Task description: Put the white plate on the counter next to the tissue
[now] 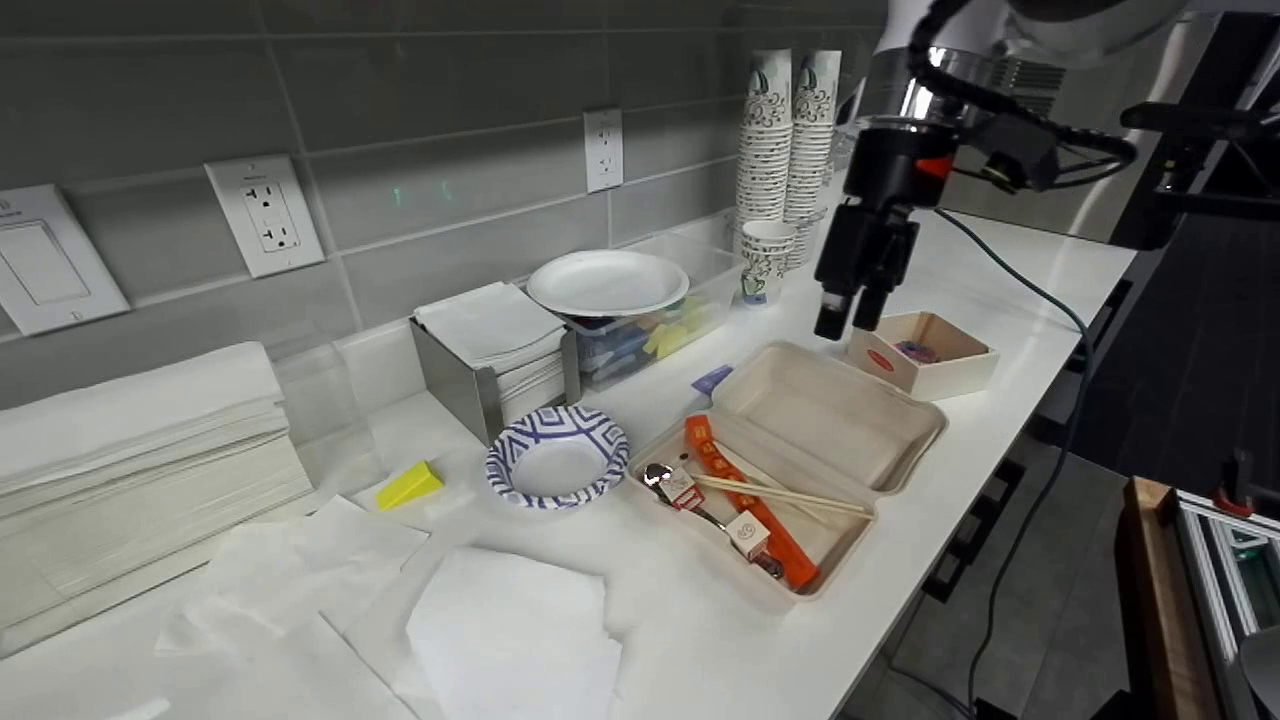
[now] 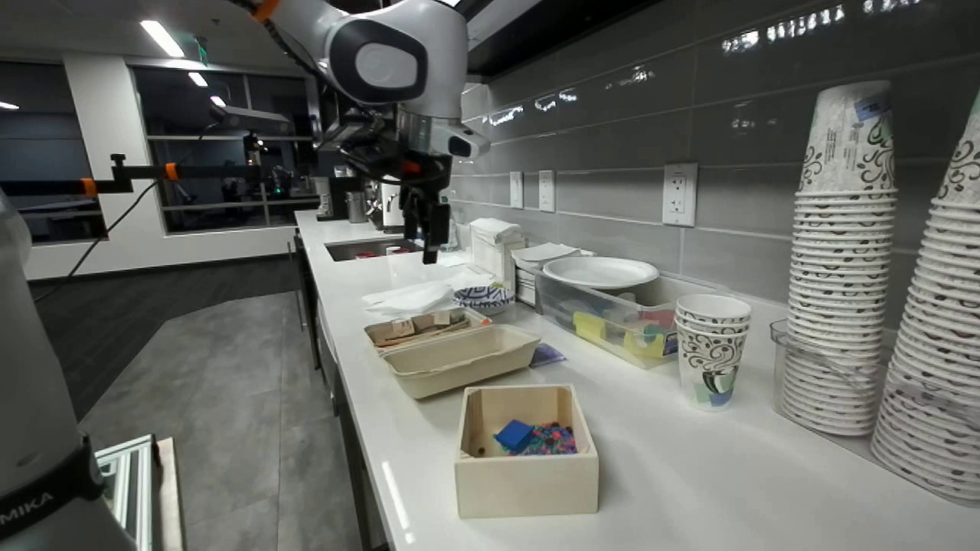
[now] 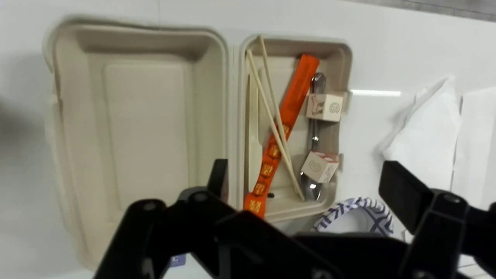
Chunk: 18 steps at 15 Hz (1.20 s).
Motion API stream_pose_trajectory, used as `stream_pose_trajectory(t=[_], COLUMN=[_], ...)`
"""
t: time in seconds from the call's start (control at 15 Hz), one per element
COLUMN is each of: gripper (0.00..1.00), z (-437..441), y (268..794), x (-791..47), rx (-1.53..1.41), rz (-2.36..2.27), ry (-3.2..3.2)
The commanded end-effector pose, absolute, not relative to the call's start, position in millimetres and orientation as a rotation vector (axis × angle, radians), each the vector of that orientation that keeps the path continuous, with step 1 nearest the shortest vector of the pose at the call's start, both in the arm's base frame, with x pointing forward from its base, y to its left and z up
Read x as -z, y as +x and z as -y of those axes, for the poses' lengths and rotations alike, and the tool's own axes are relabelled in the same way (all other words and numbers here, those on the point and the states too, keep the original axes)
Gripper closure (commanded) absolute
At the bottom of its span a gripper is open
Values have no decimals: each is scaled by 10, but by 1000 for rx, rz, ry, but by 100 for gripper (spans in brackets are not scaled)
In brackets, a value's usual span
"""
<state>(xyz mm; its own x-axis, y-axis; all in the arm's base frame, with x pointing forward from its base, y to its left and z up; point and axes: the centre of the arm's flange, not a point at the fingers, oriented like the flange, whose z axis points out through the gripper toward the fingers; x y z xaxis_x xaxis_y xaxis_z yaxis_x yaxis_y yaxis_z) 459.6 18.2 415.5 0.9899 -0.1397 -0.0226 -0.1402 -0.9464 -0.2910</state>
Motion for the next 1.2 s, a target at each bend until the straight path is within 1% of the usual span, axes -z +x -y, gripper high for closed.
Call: stream_pose_trajectory(t=[0.0, 0.13, 0.27, 0.53, 0.73, 0.8, 1.13], gripper=[0, 0, 0, 0, 0, 0, 0], z=[115, 349, 559, 940, 1128, 1025, 1104], y=[5493, 5841, 6083, 6387, 6519, 6299, 6415], x=[-4135, -4134, -4112, -4004, -3894, -3936, -3872], rx=[-12, 14, 44, 86, 53, 87, 79], rz=[-255, -287, -302, -259, -218, -250, -230], ry=[-2872, -2885, -2886, -2855, -2799, -2851, -2826])
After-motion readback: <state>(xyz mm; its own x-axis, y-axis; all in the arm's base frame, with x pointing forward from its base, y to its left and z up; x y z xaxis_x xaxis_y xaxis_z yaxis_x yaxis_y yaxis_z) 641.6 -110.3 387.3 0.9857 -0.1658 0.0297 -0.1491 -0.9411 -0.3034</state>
